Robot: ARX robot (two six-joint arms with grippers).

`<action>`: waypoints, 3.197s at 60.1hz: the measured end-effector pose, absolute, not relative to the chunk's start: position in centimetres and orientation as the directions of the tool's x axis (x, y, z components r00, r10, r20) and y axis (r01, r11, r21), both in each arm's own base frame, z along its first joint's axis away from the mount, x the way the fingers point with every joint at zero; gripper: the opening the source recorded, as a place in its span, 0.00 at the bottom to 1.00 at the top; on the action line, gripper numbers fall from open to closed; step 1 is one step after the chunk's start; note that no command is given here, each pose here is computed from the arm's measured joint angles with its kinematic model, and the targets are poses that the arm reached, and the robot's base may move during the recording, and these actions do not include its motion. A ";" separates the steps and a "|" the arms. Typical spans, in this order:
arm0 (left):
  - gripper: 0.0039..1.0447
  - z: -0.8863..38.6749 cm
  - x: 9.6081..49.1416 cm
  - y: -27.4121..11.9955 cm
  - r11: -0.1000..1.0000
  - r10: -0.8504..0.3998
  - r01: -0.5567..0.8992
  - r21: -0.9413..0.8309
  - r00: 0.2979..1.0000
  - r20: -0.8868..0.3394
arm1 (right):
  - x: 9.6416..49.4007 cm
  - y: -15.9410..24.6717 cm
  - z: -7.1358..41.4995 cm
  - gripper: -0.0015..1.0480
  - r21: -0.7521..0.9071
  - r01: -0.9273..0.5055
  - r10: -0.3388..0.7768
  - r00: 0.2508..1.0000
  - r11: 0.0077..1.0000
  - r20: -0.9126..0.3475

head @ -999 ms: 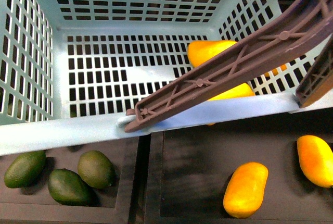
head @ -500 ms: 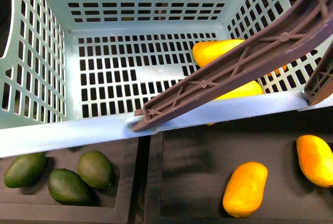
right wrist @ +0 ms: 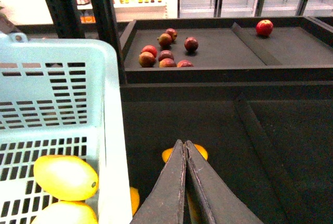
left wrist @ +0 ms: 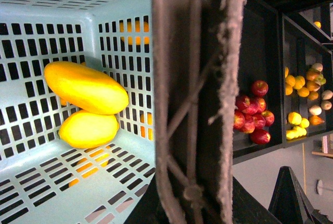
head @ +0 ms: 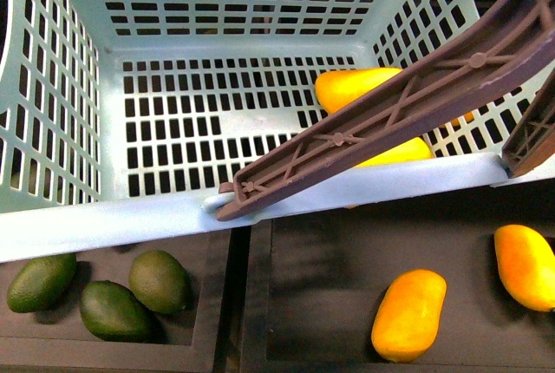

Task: Pick lemon and mango into basket

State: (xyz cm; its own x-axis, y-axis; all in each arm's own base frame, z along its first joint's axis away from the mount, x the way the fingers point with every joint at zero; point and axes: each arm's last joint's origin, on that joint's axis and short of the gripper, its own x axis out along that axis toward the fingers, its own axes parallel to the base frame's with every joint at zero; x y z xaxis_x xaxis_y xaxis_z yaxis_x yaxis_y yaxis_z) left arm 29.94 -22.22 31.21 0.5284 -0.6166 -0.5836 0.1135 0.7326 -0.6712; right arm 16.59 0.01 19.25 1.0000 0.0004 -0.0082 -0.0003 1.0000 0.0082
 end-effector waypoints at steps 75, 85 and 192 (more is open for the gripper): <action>0.05 31.2 29.9 -22.2 0.733 -0.615 0.113 -0.670 0.530 -0.584 | 11.4 0.0 17.3 0.02 0.006 0.000 0.000 1.000 1.000 0.018; 0.05 31.2 29.9 -22.2 0.733 -0.615 0.113 -0.670 0.530 -0.584 | 11.1 0.0 17.2 0.02 0.006 0.000 0.000 1.000 1.000 0.019; 0.05 31.0 30.1 -22.2 0.743 -0.602 0.108 -0.661 0.538 -0.589 | 9.7 0.0 16.9 0.92 0.003 0.001 -0.001 1.000 1.000 0.011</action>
State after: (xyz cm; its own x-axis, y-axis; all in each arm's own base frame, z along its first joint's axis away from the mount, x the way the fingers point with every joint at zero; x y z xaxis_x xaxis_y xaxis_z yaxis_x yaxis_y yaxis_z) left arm 30.09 -22.19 31.03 0.5383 -0.6025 -0.5893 0.1078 0.7427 -0.6608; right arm 9.69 0.01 16.90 0.9999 -0.0011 0.0113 0.0011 1.0000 0.0033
